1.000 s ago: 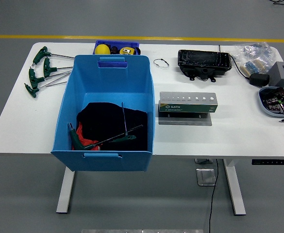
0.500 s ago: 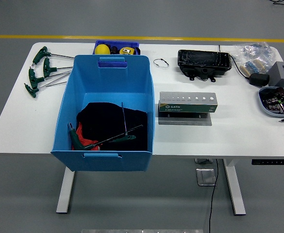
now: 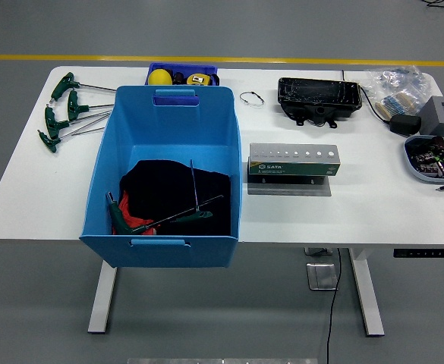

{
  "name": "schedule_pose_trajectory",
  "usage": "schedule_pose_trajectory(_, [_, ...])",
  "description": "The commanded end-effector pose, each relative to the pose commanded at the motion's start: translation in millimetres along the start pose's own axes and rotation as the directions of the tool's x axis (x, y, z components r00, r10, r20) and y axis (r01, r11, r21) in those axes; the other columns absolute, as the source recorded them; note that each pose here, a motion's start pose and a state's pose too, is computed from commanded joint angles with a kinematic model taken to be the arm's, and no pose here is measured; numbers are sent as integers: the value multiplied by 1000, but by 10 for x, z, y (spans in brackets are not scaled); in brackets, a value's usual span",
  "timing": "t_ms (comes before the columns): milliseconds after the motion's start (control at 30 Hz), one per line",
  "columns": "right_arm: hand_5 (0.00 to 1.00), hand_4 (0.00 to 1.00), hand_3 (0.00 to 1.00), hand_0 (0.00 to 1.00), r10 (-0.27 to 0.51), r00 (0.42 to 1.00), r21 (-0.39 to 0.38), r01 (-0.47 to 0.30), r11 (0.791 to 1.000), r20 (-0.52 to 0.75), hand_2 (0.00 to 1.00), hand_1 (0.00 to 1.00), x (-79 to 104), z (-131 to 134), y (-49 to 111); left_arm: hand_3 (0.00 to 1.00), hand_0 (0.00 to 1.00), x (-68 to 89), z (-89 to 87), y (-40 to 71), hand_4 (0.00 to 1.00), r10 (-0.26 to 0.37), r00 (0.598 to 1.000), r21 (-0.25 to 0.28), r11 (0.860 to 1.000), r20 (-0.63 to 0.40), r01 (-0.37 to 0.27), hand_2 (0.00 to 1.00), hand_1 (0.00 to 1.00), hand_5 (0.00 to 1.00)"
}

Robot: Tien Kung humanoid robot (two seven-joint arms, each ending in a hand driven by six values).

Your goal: Lift tool from toolbox,place it in box,lift tool from toolbox,place it in box

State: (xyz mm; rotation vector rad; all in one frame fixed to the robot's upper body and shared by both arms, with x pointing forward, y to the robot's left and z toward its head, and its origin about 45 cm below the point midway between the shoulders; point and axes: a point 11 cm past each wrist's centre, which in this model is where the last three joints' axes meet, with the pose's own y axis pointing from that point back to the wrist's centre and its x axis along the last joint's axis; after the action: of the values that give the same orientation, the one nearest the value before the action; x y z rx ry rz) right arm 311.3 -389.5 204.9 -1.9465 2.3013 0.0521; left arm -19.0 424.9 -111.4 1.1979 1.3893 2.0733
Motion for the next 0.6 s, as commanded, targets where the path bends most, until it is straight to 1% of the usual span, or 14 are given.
schedule_pose_trajectory(33, [931, 998, 914, 814, -2, 1000, -1, 2, 1000, 2, 854, 791, -17, 3, -8, 794, 631, 2, -3, -1, 859, -1, 1000, -1, 1000, 1, 1, 703, 624, 789])
schedule_pose_trajectory(333, [931, 998, 912, 809, -39, 999, -14, 39, 999, 5, 849, 783, -151, 33, -59, 793, 628, 13, 24, -3, 859, -1, 1000, -7, 1000, 4, 1, 698, 620, 788])
schedule_pose_trajectory(600, [931, 998, 907, 807, -58, 998, -21, 58, 998, 5, 849, 781, -214, 50, -79, 792, 625, -11, 5, 2, 859, -5, 1000, 2, 1000, 2, 5, 697, 622, 788])
